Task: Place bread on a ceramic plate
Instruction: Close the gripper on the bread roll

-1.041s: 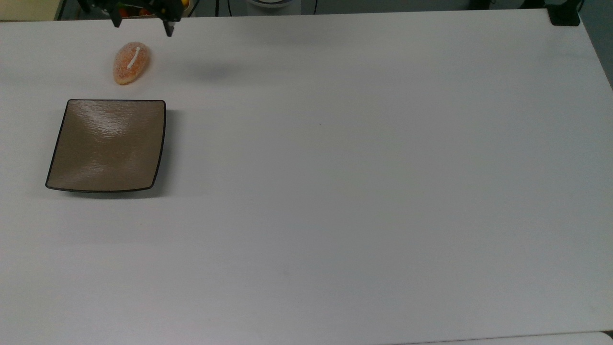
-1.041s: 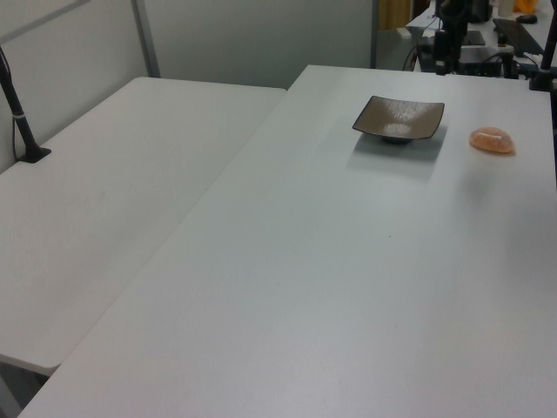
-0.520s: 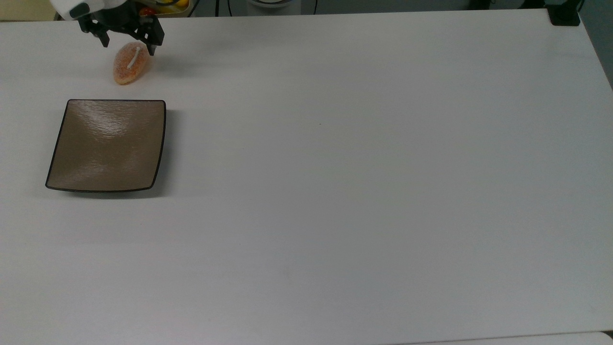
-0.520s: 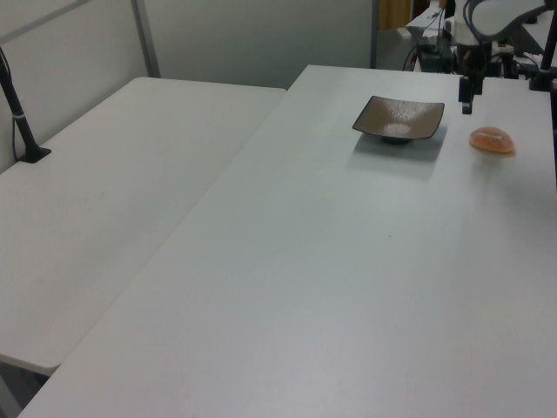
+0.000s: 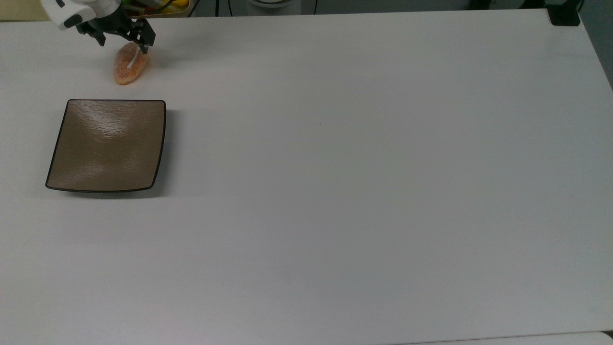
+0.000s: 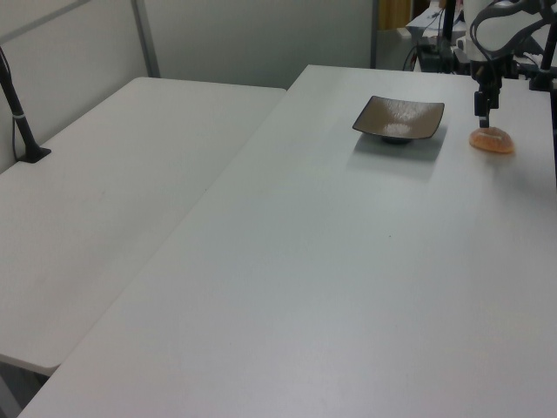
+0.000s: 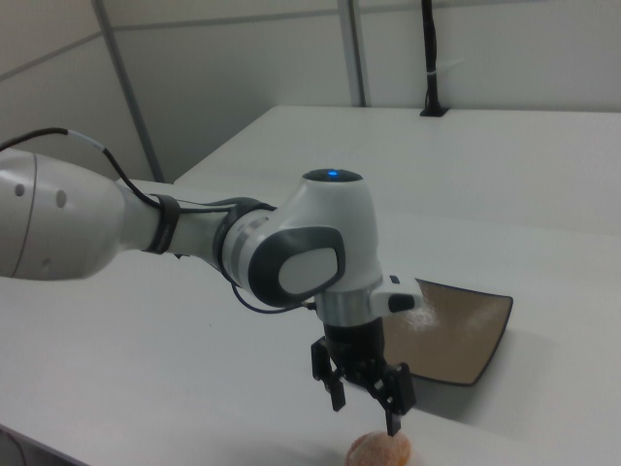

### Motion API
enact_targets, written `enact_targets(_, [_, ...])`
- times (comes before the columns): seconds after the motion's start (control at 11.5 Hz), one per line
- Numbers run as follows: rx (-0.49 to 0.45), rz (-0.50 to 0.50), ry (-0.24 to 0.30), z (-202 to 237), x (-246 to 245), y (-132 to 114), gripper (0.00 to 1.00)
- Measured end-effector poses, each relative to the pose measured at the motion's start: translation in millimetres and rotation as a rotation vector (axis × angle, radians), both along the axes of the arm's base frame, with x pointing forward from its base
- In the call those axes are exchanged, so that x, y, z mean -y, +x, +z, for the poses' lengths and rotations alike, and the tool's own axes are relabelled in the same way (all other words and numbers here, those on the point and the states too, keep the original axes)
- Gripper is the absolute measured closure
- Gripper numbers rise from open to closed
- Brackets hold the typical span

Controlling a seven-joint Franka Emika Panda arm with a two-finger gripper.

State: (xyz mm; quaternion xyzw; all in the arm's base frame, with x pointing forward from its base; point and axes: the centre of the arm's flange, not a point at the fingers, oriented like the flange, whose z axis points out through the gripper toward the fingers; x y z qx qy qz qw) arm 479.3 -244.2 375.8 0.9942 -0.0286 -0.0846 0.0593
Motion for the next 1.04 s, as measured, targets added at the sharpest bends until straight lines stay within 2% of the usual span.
enact_targets(0.87, [-0.048,-0.006,-0.009,-50,10,-1,0.0])
enact_targets(1.04, [-0.044,0.023,-0.033,-58,9,-4,0.07])
